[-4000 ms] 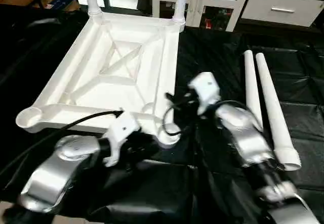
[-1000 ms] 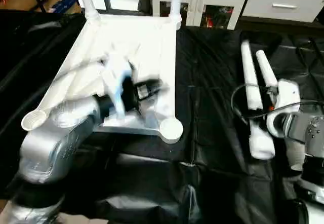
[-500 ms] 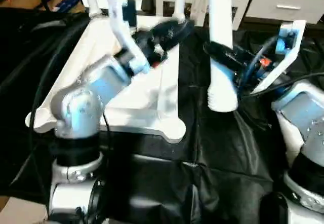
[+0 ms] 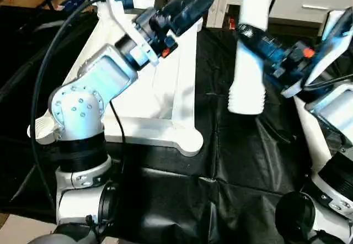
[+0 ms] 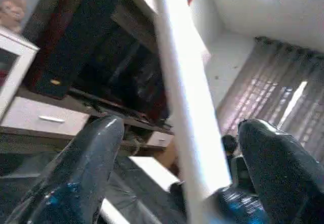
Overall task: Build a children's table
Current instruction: Pick table leg
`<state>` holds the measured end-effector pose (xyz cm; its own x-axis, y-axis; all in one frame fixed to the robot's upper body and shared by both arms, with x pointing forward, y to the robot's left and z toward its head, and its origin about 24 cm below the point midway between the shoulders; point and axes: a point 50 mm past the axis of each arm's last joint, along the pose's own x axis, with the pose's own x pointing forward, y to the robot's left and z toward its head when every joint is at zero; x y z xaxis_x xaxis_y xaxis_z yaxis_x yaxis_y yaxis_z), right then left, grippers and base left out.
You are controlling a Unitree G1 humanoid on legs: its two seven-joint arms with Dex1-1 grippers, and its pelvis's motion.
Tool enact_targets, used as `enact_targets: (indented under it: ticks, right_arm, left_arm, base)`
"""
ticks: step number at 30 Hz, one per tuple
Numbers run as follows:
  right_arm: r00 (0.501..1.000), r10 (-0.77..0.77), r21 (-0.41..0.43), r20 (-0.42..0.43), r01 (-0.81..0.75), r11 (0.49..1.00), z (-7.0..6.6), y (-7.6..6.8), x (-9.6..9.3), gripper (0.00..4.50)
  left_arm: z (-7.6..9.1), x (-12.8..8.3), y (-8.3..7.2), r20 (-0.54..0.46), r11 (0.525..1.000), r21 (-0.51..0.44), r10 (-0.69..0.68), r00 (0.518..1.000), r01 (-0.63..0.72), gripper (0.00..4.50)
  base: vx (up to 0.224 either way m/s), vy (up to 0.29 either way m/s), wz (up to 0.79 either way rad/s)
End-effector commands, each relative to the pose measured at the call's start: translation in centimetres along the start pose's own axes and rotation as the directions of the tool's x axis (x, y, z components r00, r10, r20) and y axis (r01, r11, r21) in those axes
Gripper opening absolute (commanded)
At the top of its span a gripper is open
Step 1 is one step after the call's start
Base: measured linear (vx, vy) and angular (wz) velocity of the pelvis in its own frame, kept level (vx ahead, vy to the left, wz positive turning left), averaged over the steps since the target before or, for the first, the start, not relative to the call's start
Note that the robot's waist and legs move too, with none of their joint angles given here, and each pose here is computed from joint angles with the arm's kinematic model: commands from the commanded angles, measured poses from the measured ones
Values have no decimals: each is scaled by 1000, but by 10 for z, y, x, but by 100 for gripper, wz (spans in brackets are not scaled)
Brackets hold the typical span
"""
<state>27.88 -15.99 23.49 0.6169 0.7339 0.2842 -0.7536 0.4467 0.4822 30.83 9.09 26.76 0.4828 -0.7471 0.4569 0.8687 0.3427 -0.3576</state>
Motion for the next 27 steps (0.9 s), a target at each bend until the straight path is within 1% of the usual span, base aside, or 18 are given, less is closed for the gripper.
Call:
enact_targets:
  ticks: [1,2,4,5,6,7,8,9,10,11,12,15,18,20,22,27]
  right_arm:
    - [997,-22,-89,-71,16,996,-2,8,0,183]
    - [985,-80,-195,-152,50,980,-7,9,0,183]
    - [981,-97,-218,-167,59,974,-9,8,0,183]
    - [974,-129,-276,-189,73,958,-10,7,0,183]
    - [961,-175,-356,-216,90,930,-13,6,0,183]
    - [954,-199,-400,-222,97,911,-14,6,1,183]
    - [952,-215,-420,-218,107,901,-13,5,2,183]
    - [947,-236,-458,-218,114,881,-12,5,3,183]
    - [947,-236,-458,-218,114,881,-12,5,3,183]
    - [945,-250,-491,-209,119,863,-12,5,4,183]
    - [946,-255,-504,-200,124,855,-11,5,6,183]
    - [941,-270,-558,-205,114,822,-11,6,6,183]
    - [943,-281,-585,-177,129,801,-10,3,7,183]
    - [943,-286,-596,-167,135,792,-9,2,7,183]
    - [943,-279,-602,-183,118,790,-10,3,7,183]
    - [928,-237,-600,-289,17,800,-25,6,5,183]
  left_arm:
    - [1,6,-4,-18,1000,-6,-22,1000,22,439]
    - [-1,9,1,-49,1000,4,25,998,-25,445]
    - [-2,10,3,-56,999,12,45,997,-45,450]
    - [-3,11,6,-68,997,22,72,995,-71,450]
    - [-5,11,12,-93,991,51,127,987,-123,450]
    - [-6,11,15,-104,987,62,154,983,-148,450]
    - [-6,11,16,-102,986,59,163,981,-158,450]
    - [-6,11,17,-100,986,47,166,981,-162,450]
    - [-6,11,17,-100,986,47,166,981,-162,450]
    - [-6,11,17,-106,986,39,168,980,-165,450]
    - [-7,11,18,-113,984,41,174,978,-171,450]
    - [-8,11,21,-115,979,39,205,972,-202,450]
    - [-6,10,28,-99,965,45,262,960,-258,450]
    - [-4,9,30,-87,961,26,275,957,-274,450]
    - [-2,9,30,-76,964,11,267,961,-267,450]
    - [2,13,21,-31,978,-38,204,978,-206,450]
  base:
    - [0,0,0]
    - [0,0,0]
    - [0,0,0]
    - [0,0,0]
    - [0,0,0]
    - [0,0,0]
    - [0,0,0]
    - [0,0,0]
    - [0,0,0]
    - [0,0,0]
    - [0,0,0]
    - [0,0,0]
    - [0,0,0]
    - [0,0,0]
    - [0,0,0]
    - [0,0,0]
